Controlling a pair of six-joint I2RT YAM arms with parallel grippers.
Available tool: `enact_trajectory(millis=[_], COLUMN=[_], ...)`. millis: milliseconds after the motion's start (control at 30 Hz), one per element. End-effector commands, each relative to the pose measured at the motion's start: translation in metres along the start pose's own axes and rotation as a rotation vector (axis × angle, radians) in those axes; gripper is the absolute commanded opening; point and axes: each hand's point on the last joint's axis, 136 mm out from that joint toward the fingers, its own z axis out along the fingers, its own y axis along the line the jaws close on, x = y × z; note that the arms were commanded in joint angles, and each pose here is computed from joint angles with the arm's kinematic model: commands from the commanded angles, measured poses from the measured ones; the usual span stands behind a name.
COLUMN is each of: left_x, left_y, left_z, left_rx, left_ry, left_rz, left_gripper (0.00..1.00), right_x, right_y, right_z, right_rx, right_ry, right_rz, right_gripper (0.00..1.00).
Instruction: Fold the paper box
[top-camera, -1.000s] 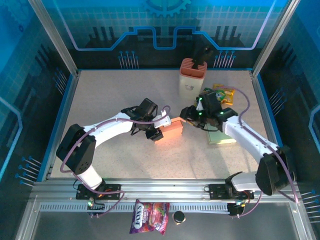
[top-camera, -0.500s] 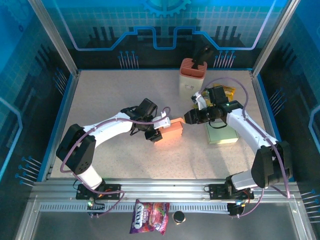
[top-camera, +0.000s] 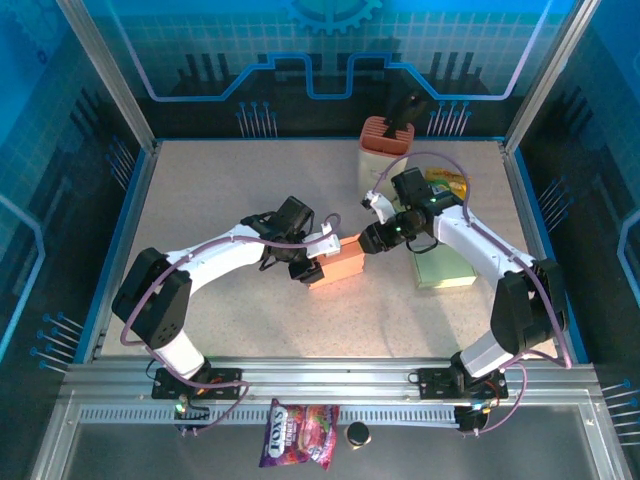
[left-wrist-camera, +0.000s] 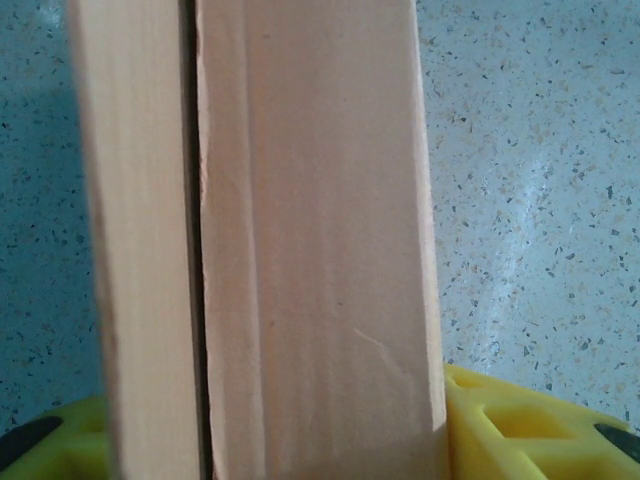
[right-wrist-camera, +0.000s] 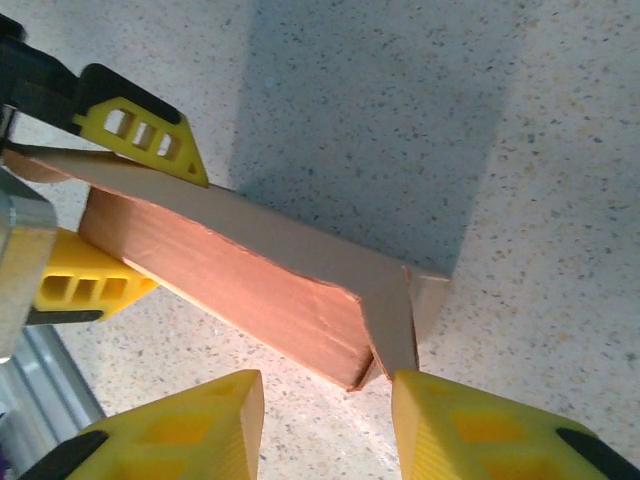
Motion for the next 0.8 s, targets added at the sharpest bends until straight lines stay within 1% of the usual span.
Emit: enact_trajectory(millis=[0, 100, 167, 267, 500, 633, 767], left_x=[-0.005, -0.005, -0.006, -0.006, -0.006, -0.006, -0.004], left_y=[-0.003, -0.003, -0.003, -0.003, -0.003, -0.003, -0.003], left_z=[-0.007, -0.007, -0.007, -0.006, -0.006, -0.007, -0.006], left_rx=[0.026, 0.026, 0.027, 0.03, 0.029, 0.028, 0.027], left_ry=[-0.015, -0.015, -0.016, -0.017, -0.014, -0.014, -0.013], left_rz=[0.006, 0.007, 0.004, 0.004, 0.005, 0.003, 0.002], left_gripper=[0.51, 0.51, 0.51, 0.51, 0.51, 0.51, 0.51], right_x=[-0.008, -0.016, -0.016, -0.013, -0.008, -0.01, -0.009], right_y=[-0.009, -0.009, -0.008, -0.007, 0.0, 0.002, 0.002], right_z=[-0.013, -0.028, -0.03, -0.024, -0.007, -0.002, 0.001], right_rx=[0.093, 0.115, 0.118, 0.086, 0.004, -0.016, -0.006], right_ry=[-0.033, -0.086, -0.092, -0.067, -0.011, -0.004, 0.016], right_rz=[-0.025, -0.033, -0.042, -0.046, -0.028, -0.022, -0.022], right_gripper=[0.39, 0.4, 0.42, 0.47, 0.47, 0.41, 0.31])
